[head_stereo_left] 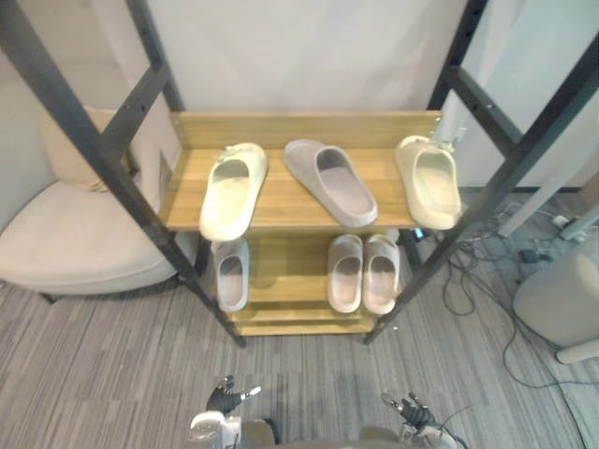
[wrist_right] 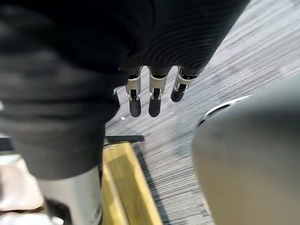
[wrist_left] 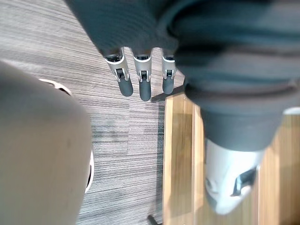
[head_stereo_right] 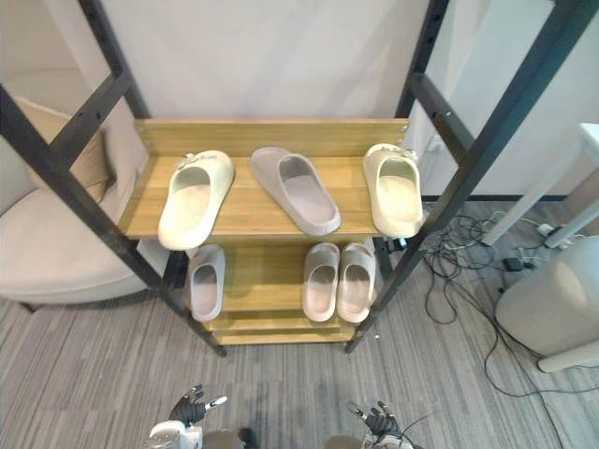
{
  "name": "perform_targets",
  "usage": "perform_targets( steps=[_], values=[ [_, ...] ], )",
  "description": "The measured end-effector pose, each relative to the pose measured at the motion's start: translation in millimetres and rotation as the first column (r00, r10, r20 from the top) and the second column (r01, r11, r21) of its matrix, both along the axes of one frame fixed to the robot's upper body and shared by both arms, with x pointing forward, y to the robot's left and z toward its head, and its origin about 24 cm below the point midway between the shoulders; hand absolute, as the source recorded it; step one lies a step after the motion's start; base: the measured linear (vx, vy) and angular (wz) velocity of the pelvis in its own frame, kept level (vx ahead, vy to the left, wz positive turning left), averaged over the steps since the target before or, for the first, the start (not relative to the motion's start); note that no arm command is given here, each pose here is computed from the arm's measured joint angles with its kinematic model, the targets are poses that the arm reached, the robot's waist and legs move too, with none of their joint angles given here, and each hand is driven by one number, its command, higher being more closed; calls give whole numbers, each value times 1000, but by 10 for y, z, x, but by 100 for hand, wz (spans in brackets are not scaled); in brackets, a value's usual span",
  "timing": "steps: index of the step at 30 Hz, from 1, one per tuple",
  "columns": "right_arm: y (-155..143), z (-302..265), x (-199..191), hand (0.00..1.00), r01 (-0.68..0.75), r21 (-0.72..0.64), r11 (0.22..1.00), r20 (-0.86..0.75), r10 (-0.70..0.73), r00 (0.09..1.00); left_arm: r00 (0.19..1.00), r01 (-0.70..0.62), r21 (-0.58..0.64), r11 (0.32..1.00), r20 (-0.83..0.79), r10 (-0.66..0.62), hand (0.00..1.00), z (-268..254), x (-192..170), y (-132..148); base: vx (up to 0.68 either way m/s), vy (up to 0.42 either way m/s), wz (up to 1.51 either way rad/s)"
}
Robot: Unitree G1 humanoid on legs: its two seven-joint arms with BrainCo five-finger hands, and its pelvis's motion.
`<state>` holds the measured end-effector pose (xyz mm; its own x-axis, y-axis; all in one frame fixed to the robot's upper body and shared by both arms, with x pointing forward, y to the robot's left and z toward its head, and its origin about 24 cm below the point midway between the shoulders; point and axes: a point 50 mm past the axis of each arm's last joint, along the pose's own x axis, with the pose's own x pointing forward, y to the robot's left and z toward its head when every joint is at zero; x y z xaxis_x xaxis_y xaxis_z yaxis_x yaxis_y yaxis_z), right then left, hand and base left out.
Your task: Organize the slippers on the shoe rack
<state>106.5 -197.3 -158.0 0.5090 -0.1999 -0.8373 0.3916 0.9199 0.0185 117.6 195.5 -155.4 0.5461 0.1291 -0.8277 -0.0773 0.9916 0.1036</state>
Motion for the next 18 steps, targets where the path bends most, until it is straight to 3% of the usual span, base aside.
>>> perform_targets(
  steps=[9, 18],
  values=[
    [-79, -6, -51, 0, -14, -23, 1000, -21, 13, 1000, 1000, -9, -24, 1000, -24, 9, 0, -36, -55, -87, 107, -95, 5],
    [-53, -19, -103, 0, -59, -38, 998, -39, 57, 998, 999, -1, -9, 1000, -35, 1, 0, -42, -91, -48, 2, 18, 3]
  ],
)
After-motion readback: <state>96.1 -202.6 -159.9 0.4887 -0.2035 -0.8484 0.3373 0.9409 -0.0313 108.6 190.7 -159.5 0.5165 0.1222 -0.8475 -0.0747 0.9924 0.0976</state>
